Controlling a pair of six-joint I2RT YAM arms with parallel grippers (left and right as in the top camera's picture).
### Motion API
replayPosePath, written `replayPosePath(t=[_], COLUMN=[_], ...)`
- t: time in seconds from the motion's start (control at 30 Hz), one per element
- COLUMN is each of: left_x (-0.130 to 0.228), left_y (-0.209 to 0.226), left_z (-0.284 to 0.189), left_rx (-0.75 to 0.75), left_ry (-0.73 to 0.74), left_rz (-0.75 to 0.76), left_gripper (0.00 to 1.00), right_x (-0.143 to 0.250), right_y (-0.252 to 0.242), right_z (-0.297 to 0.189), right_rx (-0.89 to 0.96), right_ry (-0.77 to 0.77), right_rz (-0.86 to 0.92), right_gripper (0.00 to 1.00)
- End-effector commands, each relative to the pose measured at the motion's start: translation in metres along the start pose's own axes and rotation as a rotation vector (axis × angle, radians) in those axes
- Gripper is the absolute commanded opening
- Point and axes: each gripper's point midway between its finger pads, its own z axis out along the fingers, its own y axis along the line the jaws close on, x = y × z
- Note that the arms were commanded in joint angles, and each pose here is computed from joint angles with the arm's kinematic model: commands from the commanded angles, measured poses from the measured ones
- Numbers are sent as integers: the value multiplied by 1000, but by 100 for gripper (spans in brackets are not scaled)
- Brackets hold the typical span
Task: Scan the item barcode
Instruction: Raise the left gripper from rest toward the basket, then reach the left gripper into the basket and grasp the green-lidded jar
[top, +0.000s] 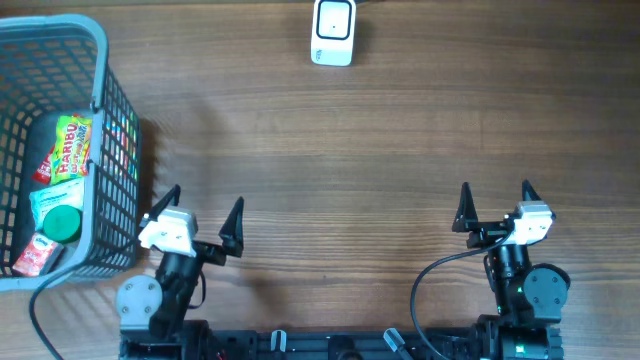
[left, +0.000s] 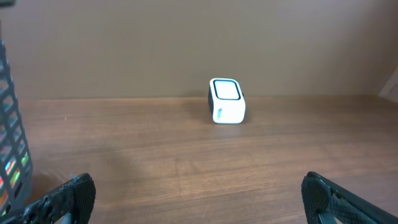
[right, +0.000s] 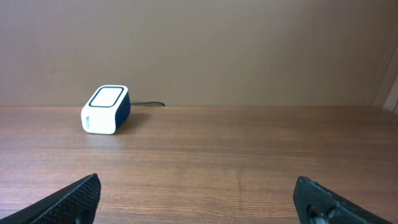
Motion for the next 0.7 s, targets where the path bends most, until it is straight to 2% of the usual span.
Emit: replayPosePath(t=[0.0,0.2,0.43,0.53,0.67], left_x=[-18,-33,-97,-95,-96], left_y=[-1,-6,-31,-45,-48], left_z=[4,25,40,36,35], left_rx=[3,42,184,267,280], left_ry=[23,122,103,125,125], left_rz=[-22,-48,-46,-55,-72], left_gripper=[100,100,100,100,100], right_x=[-1,-1,-1,-1,-1], right_y=[-1,-1,-1,-1,-1], right_z=[0,0,0,0,0], right_rx=[10,9,10,9,9], right_ry=[-5,-5,-5,-5,-5], right_rz=[-12,-12,-12,-12,-12], right_gripper=[100,100,100,100,100])
